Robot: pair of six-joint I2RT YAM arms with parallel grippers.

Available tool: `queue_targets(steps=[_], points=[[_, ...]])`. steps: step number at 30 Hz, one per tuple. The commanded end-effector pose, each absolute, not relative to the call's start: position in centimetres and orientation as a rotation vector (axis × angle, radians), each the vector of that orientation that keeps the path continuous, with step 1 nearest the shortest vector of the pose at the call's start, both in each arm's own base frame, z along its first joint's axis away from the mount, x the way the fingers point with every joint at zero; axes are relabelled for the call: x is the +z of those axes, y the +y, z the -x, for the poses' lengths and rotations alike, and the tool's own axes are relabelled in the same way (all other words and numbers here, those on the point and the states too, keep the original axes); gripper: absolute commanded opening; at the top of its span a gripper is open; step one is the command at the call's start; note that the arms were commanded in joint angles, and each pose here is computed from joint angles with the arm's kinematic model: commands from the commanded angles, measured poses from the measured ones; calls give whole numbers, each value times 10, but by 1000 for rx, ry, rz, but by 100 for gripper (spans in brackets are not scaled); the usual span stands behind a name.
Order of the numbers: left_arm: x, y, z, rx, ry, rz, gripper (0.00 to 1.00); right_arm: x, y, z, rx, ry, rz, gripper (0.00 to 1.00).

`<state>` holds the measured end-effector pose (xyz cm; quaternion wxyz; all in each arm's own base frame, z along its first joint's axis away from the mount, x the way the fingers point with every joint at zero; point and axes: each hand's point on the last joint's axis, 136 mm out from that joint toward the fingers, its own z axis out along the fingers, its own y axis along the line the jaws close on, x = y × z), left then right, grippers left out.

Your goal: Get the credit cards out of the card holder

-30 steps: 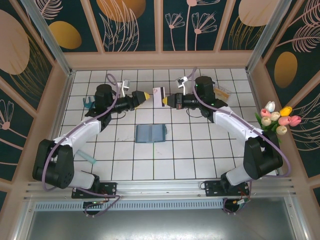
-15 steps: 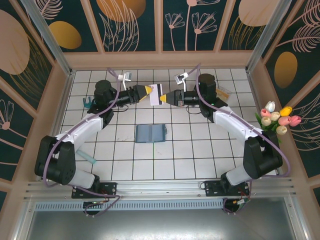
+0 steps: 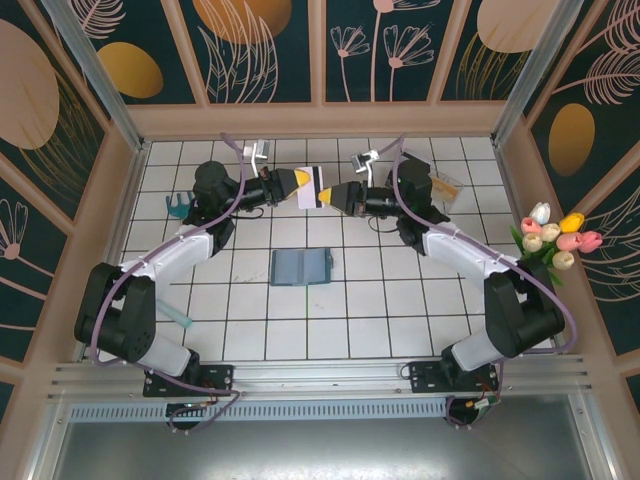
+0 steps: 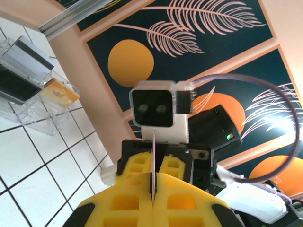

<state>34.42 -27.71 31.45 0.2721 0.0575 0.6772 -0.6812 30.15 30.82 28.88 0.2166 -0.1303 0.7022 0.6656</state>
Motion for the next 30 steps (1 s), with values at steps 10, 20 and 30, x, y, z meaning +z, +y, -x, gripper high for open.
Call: queue_targets(steps=[10, 20, 30], points=[[343, -266, -350, -1852, 1670, -51, 0, 326, 315, -299, 1976, 1736, 103, 24], [334, -264, -353, -1856, 1691, 8, 0, 325, 313, -305, 1958, 1723, 68, 16], [325, -264, -354, -1837, 1737, 34, 14, 324, 314, -312, 1910, 1728, 61, 0]])
